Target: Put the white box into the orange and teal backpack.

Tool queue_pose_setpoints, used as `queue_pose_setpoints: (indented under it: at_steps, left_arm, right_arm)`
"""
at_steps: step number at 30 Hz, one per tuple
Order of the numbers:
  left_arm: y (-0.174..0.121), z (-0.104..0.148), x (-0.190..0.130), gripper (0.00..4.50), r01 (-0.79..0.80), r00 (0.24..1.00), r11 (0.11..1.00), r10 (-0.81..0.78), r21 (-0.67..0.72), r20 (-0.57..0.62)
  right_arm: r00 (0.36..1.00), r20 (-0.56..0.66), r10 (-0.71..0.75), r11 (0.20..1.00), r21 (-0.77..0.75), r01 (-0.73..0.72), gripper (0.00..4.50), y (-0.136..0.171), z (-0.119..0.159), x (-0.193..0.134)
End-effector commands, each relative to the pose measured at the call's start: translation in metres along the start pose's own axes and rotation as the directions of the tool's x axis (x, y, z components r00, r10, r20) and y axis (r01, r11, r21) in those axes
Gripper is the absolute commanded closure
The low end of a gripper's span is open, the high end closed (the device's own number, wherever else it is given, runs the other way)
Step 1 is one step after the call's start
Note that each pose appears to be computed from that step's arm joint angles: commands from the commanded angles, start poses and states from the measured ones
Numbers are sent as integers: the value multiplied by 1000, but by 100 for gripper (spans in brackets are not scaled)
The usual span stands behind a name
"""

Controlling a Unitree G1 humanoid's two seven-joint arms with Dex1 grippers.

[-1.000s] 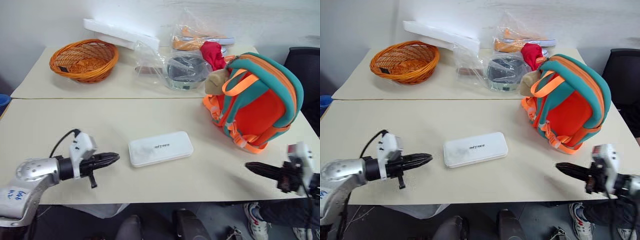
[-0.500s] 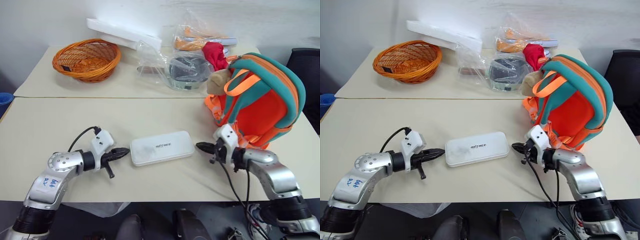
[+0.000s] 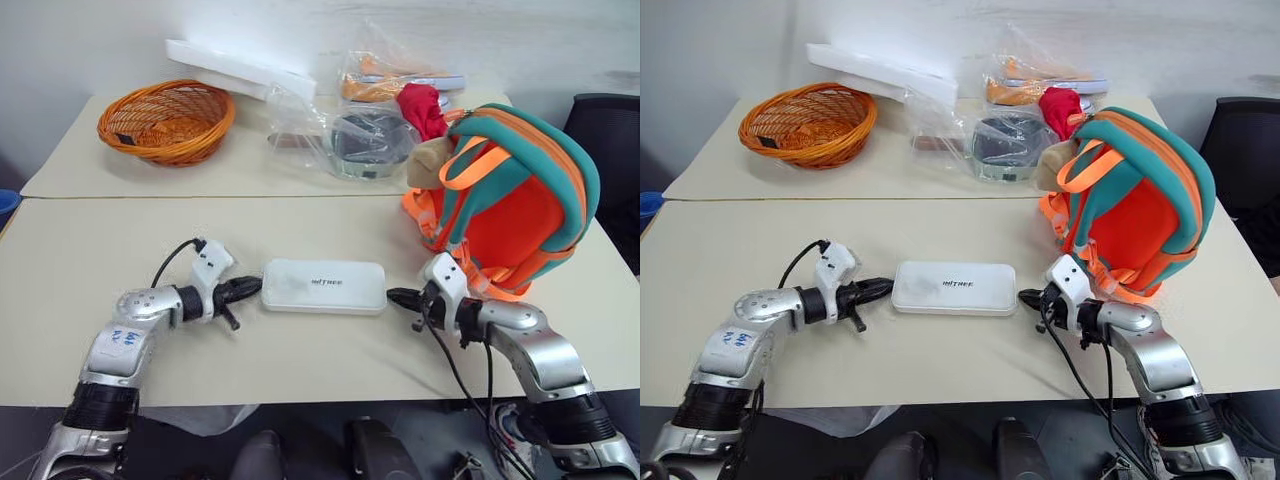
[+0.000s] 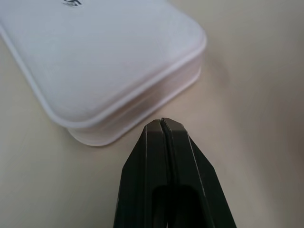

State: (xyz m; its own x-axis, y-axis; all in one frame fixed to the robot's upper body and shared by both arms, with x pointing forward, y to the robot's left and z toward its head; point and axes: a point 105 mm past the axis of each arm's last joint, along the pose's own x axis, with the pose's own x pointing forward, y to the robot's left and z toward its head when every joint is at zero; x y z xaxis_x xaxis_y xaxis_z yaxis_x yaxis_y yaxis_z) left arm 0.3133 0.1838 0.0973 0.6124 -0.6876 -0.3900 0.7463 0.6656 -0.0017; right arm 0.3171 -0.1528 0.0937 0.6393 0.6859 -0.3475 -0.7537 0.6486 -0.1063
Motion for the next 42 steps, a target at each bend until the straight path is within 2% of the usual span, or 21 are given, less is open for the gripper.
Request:
queue_pose_setpoints:
  at_steps: [1, 5, 8, 11, 15, 22, 26, 30, 35, 38, 42]
  left_arm:
    - [5, -4, -21, 301, 36, 999, 984, -35, -176, 6]
    - [4, -12, -27, 184, 55, 998, 908, -57, -415, 8]
    - [8, -14, -26, 98, 57, 998, 807, -56, -588, 20]
    - [5, -15, -22, 13, 86, 994, 743, -105, -664, 12]
    - [-2, -12, -3, 3, 135, 984, 664, -174, -735, 24]
    - [-30, 2, 48, 3, 231, 943, 610, -333, -758, 19]
    - [-42, 12, 60, 3, 280, 921, 593, -388, -755, 37]
    - [-39, 27, 60, 92, 315, 922, 574, -374, -755, 100]
    - [-31, 39, 40, 245, 354, 920, 566, -353, -745, 169]
    - [-30, 51, 23, 303, 393, 912, 568, -343, -723, 226]
    - [-26, 68, 0, 309, 430, 902, 578, -298, -693, 312]
  right_arm:
    - [998, 8, -56, 997, -48, 56, 450, -12, 6, -8]
    - [999, 26, -35, 996, -76, 37, 450, -7, 13, -5]
    - [999, 41, -30, 997, -73, 32, 450, -5, 17, -3]
    - [999, 42, -19, 997, -75, 22, 450, -1, 17, -1]
    - [999, 42, -12, 997, -75, 15, 450, 2, 16, 2]
    - [999, 45, -5, 997, -76, 9, 450, 2, 17, 9]
    - [999, 48, -10, 997, -76, 14, 450, 2, 17, 10]
    - [998, 48, -37, 997, -68, 41, 450, -2, 15, 5]
    - [988, 60, -142, 990, 19, 141, 450, -15, 9, -25]
    - [963, 110, -248, 961, 150, 230, 393, -25, 14, -63]
    - [929, 126, -347, 920, 238, 311, 261, -29, 21, -104]
